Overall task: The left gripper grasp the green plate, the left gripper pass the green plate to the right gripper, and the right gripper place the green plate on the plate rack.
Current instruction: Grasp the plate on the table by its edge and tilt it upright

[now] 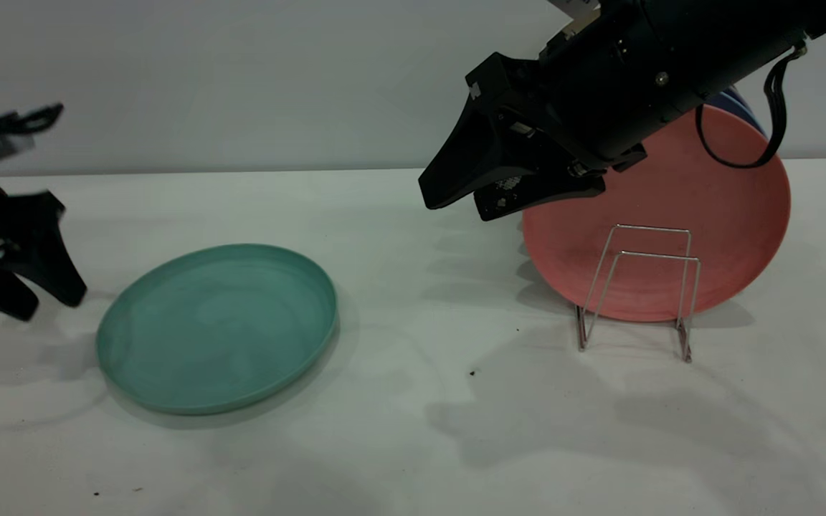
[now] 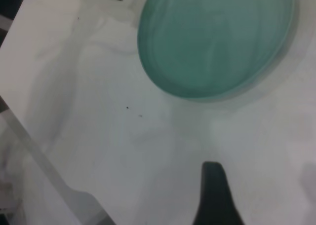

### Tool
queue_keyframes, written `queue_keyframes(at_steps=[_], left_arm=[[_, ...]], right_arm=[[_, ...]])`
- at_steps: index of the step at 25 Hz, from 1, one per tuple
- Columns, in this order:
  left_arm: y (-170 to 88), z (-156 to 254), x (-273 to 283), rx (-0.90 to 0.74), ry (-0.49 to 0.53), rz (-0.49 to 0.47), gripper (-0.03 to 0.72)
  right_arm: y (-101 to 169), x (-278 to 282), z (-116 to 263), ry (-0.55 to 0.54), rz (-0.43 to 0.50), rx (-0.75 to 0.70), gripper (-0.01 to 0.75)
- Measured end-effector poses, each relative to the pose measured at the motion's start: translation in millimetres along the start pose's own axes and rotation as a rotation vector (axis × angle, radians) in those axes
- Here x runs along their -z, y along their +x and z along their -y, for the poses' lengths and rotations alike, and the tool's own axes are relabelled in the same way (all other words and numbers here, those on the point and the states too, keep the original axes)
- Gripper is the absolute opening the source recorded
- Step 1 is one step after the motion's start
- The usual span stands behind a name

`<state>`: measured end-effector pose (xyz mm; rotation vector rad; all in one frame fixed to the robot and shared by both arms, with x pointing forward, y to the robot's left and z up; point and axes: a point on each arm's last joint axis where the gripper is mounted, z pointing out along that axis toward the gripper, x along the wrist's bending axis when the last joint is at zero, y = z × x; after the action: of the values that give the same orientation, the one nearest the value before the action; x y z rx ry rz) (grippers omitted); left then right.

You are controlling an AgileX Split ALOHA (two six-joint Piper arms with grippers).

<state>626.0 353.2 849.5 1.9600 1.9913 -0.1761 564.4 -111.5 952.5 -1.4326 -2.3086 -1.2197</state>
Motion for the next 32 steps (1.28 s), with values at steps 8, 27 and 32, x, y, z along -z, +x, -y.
queue_keyframes(at_steps=[8, 27, 32], left_arm=[[-5.9, 4.0, -45.3, 0.012, 0.027, 0.025, 0.53], [-14.1, -4.1, -58.3, 0.022, -0.047, 0.032, 0.065], [-15.3, -3.9, -58.2, 0.035, -0.044, 0.045, 0.031]], right_arm=[[0.0, -0.3, -0.3, -0.003, -0.002, -0.003, 0.529], [-2.1, -0.5, -1.3, -0.014, 0.018, -0.004, 0.529], [-4.6, -4.4, 1.1, -0.001, 0.016, -0.016, 0.529]])
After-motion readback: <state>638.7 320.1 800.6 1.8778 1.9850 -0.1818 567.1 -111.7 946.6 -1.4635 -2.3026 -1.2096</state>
